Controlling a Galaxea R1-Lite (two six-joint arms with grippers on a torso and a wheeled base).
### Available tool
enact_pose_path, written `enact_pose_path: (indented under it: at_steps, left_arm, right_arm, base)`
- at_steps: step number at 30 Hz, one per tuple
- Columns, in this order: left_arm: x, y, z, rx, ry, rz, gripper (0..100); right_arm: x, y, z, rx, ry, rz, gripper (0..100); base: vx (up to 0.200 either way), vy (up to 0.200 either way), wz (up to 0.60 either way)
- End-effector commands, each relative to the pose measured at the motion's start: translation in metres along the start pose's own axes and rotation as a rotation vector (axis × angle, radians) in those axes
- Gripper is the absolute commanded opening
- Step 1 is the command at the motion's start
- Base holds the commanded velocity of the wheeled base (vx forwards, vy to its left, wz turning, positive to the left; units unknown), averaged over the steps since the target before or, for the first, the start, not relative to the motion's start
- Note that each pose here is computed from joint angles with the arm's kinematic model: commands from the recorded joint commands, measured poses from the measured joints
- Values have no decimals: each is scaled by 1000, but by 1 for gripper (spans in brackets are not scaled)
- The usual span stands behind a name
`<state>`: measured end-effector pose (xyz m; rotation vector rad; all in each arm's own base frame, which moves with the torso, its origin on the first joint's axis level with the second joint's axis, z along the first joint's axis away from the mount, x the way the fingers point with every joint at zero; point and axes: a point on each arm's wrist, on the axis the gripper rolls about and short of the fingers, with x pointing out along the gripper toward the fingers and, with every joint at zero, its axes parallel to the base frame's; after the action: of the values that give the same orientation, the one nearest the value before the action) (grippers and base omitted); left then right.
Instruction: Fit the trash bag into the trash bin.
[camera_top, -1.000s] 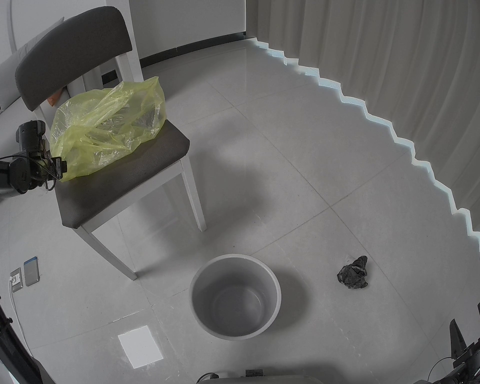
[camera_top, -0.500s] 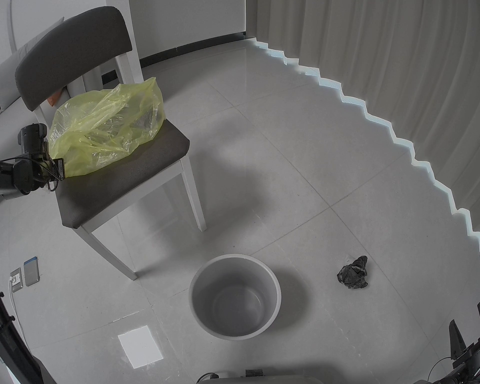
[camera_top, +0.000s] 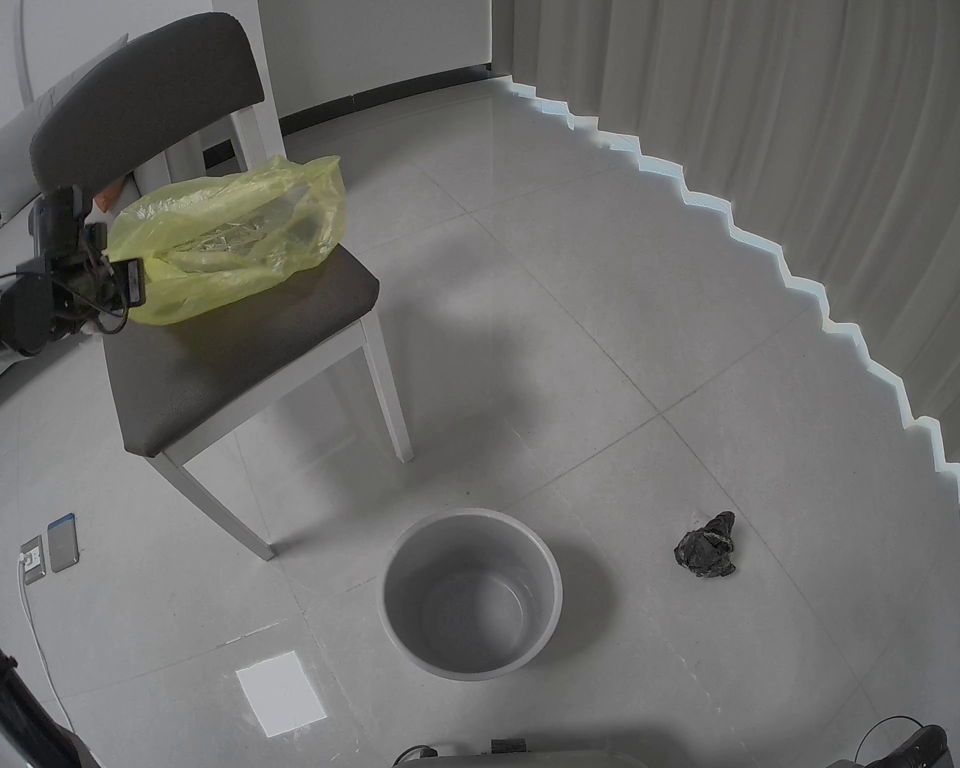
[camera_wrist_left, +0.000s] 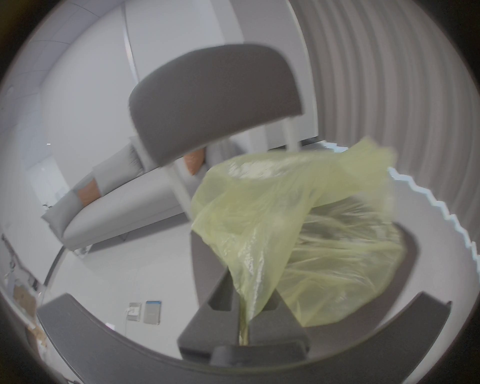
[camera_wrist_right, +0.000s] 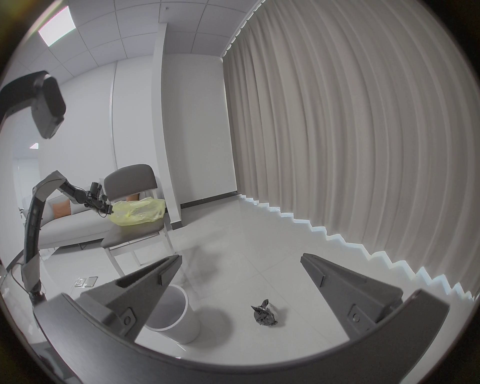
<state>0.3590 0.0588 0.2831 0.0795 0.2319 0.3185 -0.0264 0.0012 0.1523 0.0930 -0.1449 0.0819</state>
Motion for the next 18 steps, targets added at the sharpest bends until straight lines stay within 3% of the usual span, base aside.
enact_pose_path:
  at_steps: [1,5,9,11,12,13,14,18]
  left_arm:
    - [-179,-42,72,-18,-226,-407,0]
    - [-242,-49,72,-79,-256,-638,0]
    - [-266,-50,63,-47,-247,-760,0]
    - [-268,-51,62,-40,-245,-780,0]
    - [-274,-57,51,65,-220,-836,0]
    - [-274,-57,50,82,-218,-835,0]
    - [-276,-56,45,193,-214,-843,0]
    - [-276,-57,42,315,-187,-869,0]
  right_arm:
    - [72,4,70,-7,111,78,100]
    - [115,6,96,-8,130,108,100]
    - [147,8,113,-1,149,129,100]
    - [150,8,113,-1,153,130,100]
    - [167,9,117,-2,170,136,100]
    - [169,9,118,-2,172,138,100]
    - [181,13,119,1,185,164,100]
    - [206,27,122,12,212,246,100]
  base:
    - [0,0,0]
    - [0,0,0]
    - [0,0,0]
    - [0,0,0]
    - [0,0,0]
    - [0,0,0]
    - [0,0,0]
    - [0,0,0]
